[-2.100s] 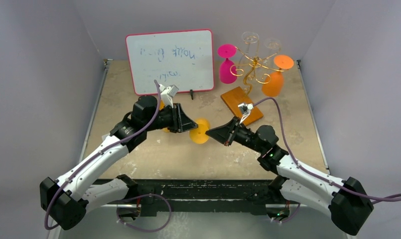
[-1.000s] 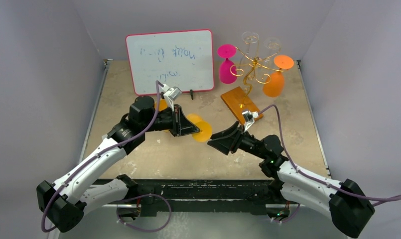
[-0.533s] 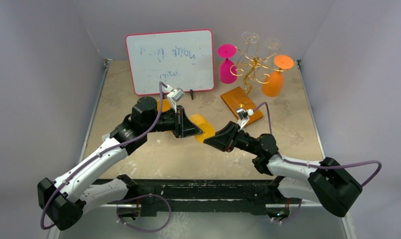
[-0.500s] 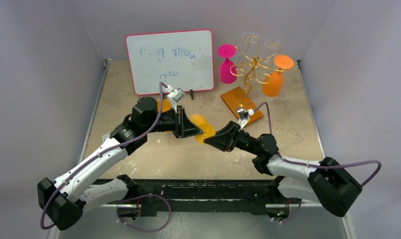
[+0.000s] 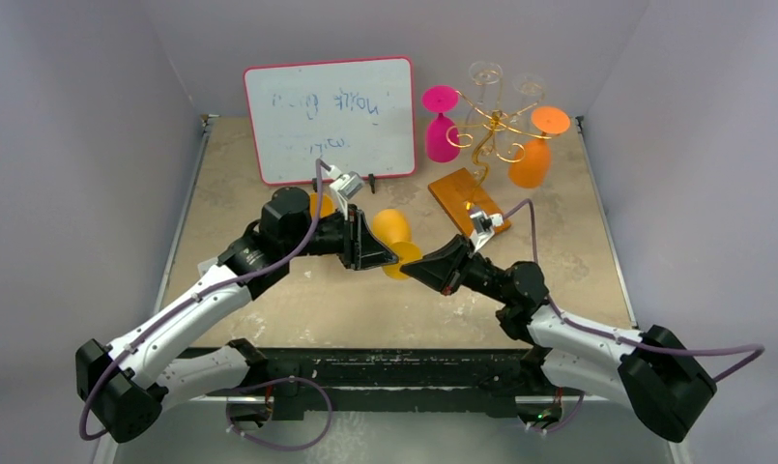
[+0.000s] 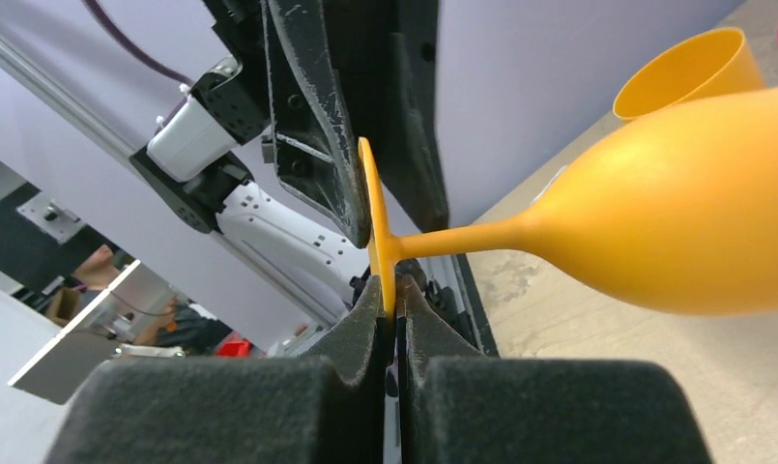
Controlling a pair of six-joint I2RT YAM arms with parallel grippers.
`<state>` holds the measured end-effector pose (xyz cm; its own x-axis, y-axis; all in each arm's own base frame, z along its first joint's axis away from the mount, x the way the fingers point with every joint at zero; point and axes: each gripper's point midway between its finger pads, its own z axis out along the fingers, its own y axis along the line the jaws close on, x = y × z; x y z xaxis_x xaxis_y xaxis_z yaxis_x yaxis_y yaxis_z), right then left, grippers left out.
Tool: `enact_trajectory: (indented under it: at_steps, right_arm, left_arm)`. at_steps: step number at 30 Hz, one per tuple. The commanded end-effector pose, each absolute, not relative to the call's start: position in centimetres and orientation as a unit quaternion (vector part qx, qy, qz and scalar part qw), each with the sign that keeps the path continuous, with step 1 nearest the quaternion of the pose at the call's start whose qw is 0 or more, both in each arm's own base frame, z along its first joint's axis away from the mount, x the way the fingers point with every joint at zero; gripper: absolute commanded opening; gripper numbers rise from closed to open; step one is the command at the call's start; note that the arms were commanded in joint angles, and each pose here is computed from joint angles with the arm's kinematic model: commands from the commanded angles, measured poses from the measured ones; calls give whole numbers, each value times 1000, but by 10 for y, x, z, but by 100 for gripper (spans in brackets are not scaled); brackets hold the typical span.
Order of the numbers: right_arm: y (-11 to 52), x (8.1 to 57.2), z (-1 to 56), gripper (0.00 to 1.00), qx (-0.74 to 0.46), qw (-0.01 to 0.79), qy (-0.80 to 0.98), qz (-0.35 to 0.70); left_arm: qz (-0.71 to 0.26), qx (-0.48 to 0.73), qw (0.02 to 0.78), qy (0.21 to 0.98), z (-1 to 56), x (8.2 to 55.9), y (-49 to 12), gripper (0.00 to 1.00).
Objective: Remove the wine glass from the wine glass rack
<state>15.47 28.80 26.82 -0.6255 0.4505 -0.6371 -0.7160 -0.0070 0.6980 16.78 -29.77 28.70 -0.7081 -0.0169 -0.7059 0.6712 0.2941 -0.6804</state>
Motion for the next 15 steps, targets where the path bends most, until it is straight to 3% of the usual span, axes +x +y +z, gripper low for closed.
enact_trajectory:
  at_steps: [1,3,5,15]
  right_arm:
    - [281,152,297,0,-149,479,523,689]
    - [280,153,296,0,-155,485,526,681]
    - [281,156,290,0,-163,494,536,665]
    - [279,143,264,0,-328,571,503,559]
  left_arm:
    - [-534,224,339,741,300,177,-297,44]
    - [-522,215,351,747,301,181,-293,59]
    - [-509,201,371,750,306,187,-288,69]
    - [-410,49,496,764,340,226,-232,78]
